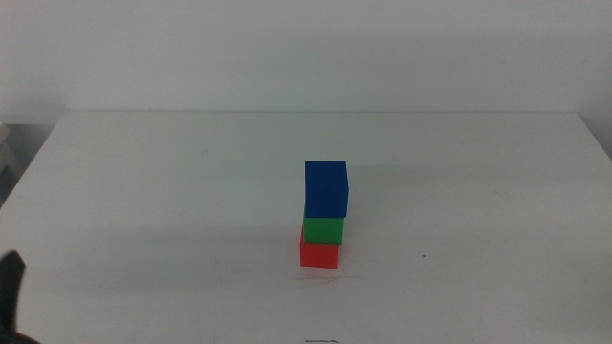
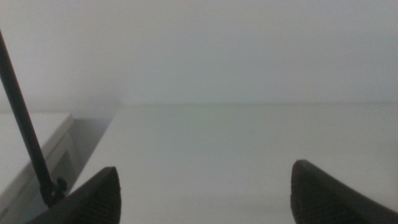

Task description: Stack red cubes first, then green, then blue cubes in a specific spot.

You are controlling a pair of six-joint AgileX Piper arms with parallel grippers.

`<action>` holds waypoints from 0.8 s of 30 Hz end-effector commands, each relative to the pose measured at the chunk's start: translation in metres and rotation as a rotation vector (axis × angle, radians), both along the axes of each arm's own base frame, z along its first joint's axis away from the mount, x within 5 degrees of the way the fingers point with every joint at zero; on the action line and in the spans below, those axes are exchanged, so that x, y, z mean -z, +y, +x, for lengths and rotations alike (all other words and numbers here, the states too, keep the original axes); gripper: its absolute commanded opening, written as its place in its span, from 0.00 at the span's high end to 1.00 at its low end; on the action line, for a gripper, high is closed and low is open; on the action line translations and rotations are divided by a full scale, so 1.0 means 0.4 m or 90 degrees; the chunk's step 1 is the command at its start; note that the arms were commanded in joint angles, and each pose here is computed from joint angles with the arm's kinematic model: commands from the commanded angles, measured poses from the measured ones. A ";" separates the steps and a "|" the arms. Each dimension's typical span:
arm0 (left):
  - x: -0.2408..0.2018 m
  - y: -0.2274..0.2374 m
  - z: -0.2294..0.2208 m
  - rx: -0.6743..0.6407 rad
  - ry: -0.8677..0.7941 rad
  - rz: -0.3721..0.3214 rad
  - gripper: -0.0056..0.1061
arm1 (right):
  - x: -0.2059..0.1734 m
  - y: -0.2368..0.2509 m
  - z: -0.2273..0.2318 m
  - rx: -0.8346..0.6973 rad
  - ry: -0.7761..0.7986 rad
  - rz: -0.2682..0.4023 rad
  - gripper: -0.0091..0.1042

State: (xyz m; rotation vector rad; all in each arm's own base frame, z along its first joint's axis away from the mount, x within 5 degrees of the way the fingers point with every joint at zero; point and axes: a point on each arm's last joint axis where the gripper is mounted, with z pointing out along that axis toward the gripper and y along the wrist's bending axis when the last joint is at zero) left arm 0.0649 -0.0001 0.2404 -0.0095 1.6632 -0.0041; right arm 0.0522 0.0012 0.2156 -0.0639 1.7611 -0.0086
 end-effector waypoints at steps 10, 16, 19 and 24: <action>0.096 0.002 -0.007 -0.006 -0.045 -0.015 0.11 | 0.064 -0.004 0.002 0.006 -0.028 -0.047 0.20; 0.094 0.001 -0.025 -0.005 -0.093 -0.015 0.11 | 0.072 -0.005 0.003 0.006 -0.020 -0.049 0.20; 0.090 0.002 -0.026 -0.005 -0.106 -0.015 0.11 | 0.072 -0.005 0.003 0.006 -0.020 -0.049 0.20; 0.090 0.002 -0.025 -0.006 -0.105 -0.015 0.11 | 0.072 -0.005 0.002 0.006 -0.018 -0.049 0.20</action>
